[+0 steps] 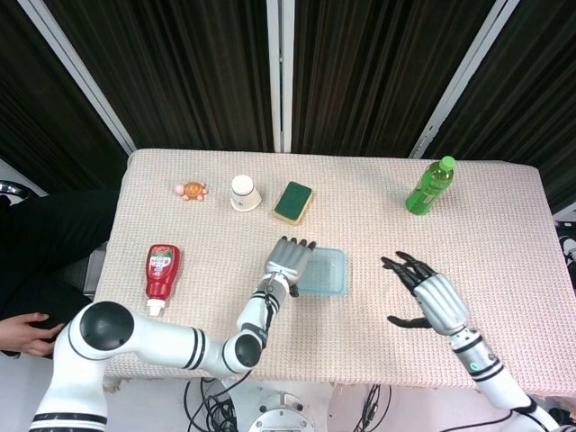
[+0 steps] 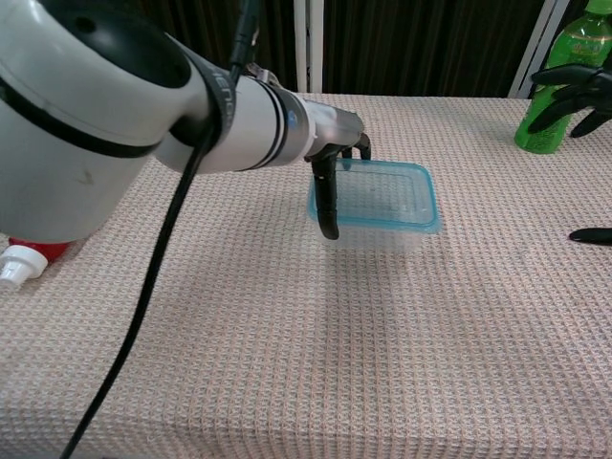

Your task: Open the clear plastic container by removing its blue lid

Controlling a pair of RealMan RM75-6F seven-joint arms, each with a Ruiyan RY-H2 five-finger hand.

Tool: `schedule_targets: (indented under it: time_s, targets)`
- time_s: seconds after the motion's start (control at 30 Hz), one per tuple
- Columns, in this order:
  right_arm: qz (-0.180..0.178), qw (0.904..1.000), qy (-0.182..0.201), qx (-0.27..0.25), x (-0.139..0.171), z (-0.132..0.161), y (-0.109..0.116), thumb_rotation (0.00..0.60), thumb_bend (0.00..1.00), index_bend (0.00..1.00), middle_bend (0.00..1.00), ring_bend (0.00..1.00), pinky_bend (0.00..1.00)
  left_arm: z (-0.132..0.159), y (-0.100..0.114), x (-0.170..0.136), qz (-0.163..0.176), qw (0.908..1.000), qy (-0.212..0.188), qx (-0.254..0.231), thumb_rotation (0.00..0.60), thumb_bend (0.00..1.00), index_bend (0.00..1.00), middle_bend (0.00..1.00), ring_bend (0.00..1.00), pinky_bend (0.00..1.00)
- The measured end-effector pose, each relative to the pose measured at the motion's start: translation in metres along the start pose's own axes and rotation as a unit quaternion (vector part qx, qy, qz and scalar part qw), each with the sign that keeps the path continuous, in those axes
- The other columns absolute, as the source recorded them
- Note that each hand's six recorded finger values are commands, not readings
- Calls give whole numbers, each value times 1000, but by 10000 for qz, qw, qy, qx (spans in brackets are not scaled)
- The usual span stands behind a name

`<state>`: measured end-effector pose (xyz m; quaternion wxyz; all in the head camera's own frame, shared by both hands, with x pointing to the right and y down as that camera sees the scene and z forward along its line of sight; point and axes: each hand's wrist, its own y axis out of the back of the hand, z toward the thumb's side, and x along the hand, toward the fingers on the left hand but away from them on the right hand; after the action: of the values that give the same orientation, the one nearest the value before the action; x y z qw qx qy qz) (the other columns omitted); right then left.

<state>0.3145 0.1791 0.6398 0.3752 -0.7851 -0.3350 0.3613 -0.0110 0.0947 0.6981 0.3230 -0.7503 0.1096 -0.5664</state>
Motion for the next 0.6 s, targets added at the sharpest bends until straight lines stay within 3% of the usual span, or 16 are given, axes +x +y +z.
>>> schedule_targets:
  time_s: [0.17,0.3,0.6]
  targets:
    - [164,9989,429,-46,-34,31,-28,600,0,228,327,134,285,-29,-7,-4,-63,9998,203,33,600,0,257,333,228,198]
    - [276,9972,683,160,-62,50,-48,600,18,282,345,134,285,-33,-10,-4,-133,9998,173,6,600,0,257,332,228,191]
    - [161,9936,870,697,-103,65,-68,600,40,355,364,134,285,-39,-11,1,-199,9998,41,-68,600,0,257,332,228,187]
